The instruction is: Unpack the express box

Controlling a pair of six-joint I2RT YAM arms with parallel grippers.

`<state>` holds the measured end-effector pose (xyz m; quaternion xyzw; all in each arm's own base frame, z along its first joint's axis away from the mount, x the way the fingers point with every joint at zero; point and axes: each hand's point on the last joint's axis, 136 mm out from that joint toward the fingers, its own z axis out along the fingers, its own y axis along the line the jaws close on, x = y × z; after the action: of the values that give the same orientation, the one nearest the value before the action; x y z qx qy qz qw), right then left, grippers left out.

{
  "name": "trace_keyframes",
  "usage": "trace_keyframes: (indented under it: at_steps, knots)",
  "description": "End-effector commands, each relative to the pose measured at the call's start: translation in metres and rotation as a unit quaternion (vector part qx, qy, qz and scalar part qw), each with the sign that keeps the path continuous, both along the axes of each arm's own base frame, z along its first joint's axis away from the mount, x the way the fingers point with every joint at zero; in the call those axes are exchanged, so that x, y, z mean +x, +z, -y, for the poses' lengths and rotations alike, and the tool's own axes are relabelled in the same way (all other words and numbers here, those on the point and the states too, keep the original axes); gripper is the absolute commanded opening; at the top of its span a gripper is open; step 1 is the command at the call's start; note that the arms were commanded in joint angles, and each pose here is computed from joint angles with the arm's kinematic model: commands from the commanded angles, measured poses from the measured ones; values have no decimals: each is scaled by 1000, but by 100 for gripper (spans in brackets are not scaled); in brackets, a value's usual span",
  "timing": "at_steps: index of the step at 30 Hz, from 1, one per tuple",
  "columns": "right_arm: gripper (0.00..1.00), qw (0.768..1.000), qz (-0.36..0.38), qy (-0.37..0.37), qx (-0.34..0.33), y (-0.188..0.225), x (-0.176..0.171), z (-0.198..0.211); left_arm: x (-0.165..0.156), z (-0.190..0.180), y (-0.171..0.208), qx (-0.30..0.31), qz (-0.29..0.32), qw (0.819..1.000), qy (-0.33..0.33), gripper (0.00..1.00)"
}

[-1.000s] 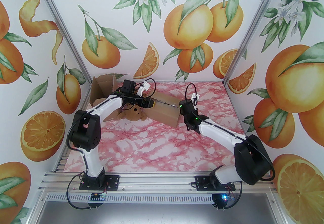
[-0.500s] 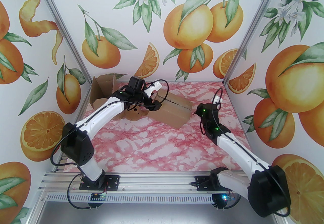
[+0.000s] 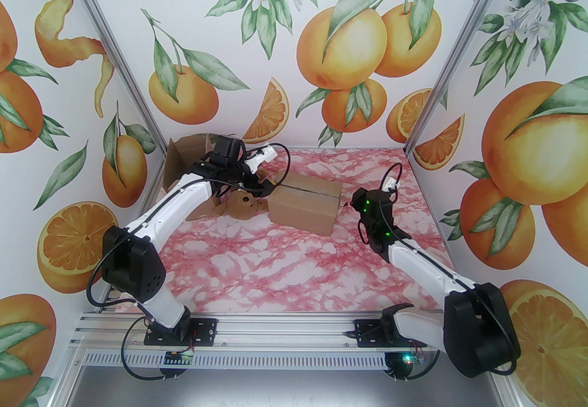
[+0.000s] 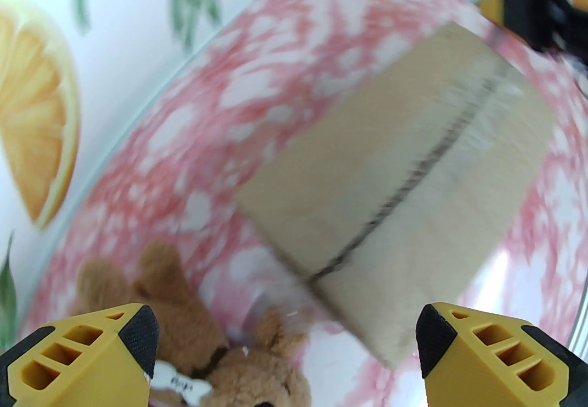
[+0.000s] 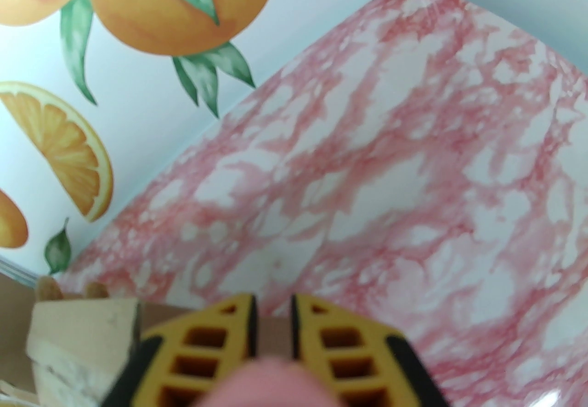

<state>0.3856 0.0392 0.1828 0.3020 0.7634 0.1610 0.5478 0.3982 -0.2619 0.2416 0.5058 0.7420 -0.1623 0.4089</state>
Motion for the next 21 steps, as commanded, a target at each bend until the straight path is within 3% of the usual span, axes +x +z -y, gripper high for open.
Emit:
trace_keyframes:
  at_steps: [1, 5, 12, 21]
  knots:
    - [0, 997, 66, -39, 17, 37, -8, 14, -31, 40, 11, 26, 69, 986, -152, 99]
    - [0, 988, 131, -57, 53, 56, -24, 23, -59, 73, 5, 42, 109, 964, -238, 100]
    - [0, 967, 227, -34, 112, 71, -35, 18, -81, 127, -19, 85, 172, 926, -325, 100]
    - [0, 935, 286, -45, 206, 59, -32, 20, -65, 164, -20, 56, 193, 922, -332, 100]
